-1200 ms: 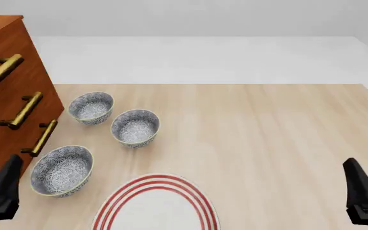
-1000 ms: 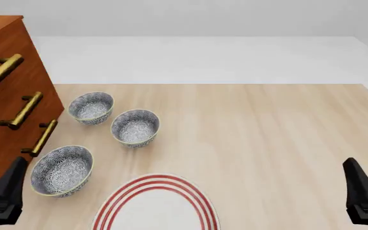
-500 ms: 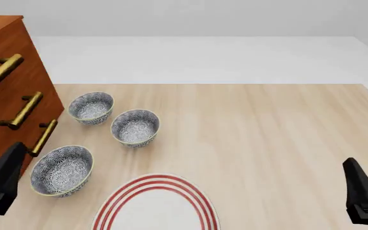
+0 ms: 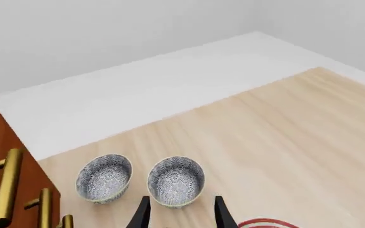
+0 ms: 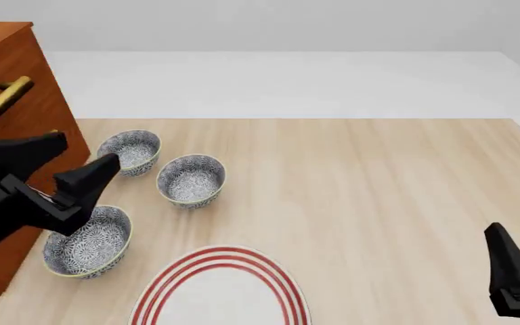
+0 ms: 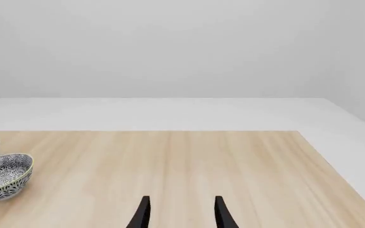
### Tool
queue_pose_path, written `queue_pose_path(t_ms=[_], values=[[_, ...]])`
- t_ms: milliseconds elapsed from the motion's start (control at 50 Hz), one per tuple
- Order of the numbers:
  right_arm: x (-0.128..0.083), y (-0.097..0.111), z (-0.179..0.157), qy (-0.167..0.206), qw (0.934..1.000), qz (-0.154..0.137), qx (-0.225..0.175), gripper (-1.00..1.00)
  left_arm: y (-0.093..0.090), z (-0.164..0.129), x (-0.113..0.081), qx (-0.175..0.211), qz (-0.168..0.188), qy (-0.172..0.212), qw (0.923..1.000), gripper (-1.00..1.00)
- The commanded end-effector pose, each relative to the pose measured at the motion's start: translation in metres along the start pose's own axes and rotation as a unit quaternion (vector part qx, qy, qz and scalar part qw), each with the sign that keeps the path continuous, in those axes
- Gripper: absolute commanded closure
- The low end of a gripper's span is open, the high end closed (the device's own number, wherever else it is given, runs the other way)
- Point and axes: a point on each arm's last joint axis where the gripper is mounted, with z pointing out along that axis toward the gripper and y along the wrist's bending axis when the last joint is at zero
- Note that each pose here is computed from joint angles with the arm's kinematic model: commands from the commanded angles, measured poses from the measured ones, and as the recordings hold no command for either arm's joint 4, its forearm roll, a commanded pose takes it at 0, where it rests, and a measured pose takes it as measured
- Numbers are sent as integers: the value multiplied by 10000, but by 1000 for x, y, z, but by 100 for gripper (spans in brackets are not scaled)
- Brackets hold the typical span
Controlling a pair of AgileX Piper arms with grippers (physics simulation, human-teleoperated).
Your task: Pick up the bowl and put it in the middle on the plate.
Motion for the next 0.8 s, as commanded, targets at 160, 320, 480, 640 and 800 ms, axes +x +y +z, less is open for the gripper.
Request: queue_pose_path(t_ms=[160, 320, 480, 640, 800], values=[[0, 0, 0, -5, 10000, -6, 0, -100, -41, 58, -18, 1142, 526, 1063, 9864, -100], [0, 0, 0, 12, 10000, 13, 2, -100, -47, 77, -6, 1232, 780, 1442, 9788, -100], [0, 0, 0, -2, 10000, -3, 1, -100, -50, 91, 11, 1233, 833, 1750, 9733, -100], [0, 0, 0, 7, 10000, 6, 2, -100, -49, 101, 23, 1235, 1052, 1923, 9678, -100], [0, 0, 0, -3, 10000, -4, 2, -100, -54, 119, 31, 1347, 1334, 2224, 9564, -100]])
